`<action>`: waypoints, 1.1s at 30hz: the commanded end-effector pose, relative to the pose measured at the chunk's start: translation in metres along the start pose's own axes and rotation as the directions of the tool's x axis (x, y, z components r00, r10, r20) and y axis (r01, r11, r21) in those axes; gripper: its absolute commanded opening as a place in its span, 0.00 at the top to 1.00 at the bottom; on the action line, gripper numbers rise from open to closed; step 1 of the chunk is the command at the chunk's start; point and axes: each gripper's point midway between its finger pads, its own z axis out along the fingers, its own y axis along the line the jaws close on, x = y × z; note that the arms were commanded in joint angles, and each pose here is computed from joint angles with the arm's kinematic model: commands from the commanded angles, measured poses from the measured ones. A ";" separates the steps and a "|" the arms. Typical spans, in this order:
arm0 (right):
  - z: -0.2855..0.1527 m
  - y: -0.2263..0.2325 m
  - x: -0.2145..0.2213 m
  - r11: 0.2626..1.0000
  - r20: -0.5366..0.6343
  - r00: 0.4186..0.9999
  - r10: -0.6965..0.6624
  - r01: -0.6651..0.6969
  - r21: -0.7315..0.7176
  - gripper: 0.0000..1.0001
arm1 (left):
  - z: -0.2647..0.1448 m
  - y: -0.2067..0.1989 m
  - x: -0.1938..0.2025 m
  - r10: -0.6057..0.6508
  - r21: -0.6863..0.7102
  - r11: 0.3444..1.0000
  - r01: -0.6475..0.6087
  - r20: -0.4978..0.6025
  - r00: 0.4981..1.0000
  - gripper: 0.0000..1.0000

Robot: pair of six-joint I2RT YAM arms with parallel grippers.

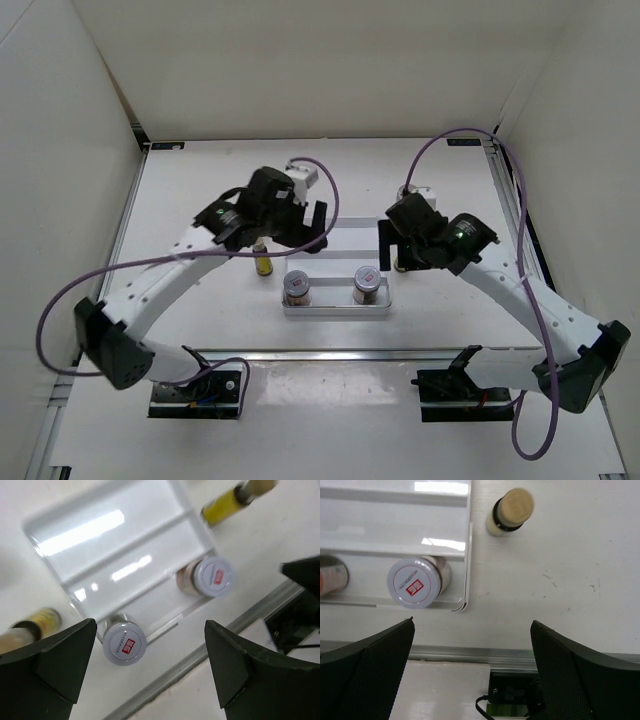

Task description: Organize the condiment bottles

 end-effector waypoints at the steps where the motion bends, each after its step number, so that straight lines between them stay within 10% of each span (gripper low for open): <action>1: -0.007 -0.018 -0.029 0.999 0.070 0.997 0.024 -0.028 0.046 0.00 | -0.090 0.008 -0.064 0.041 -0.078 0.997 -0.016 0.322 0.946 0.00; 11: 0.045 -0.032 -0.054 0.995 0.032 0.999 -0.025 0.022 0.100 0.00 | -0.124 0.166 -0.001 -0.048 -0.551 0.791 0.265 0.376 0.925 0.00; 33: 0.109 -0.036 -0.050 0.995 -0.105 0.989 0.101 -0.100 0.016 0.59 | -0.109 0.188 0.035 -0.129 -0.521 0.774 0.361 0.428 0.895 0.00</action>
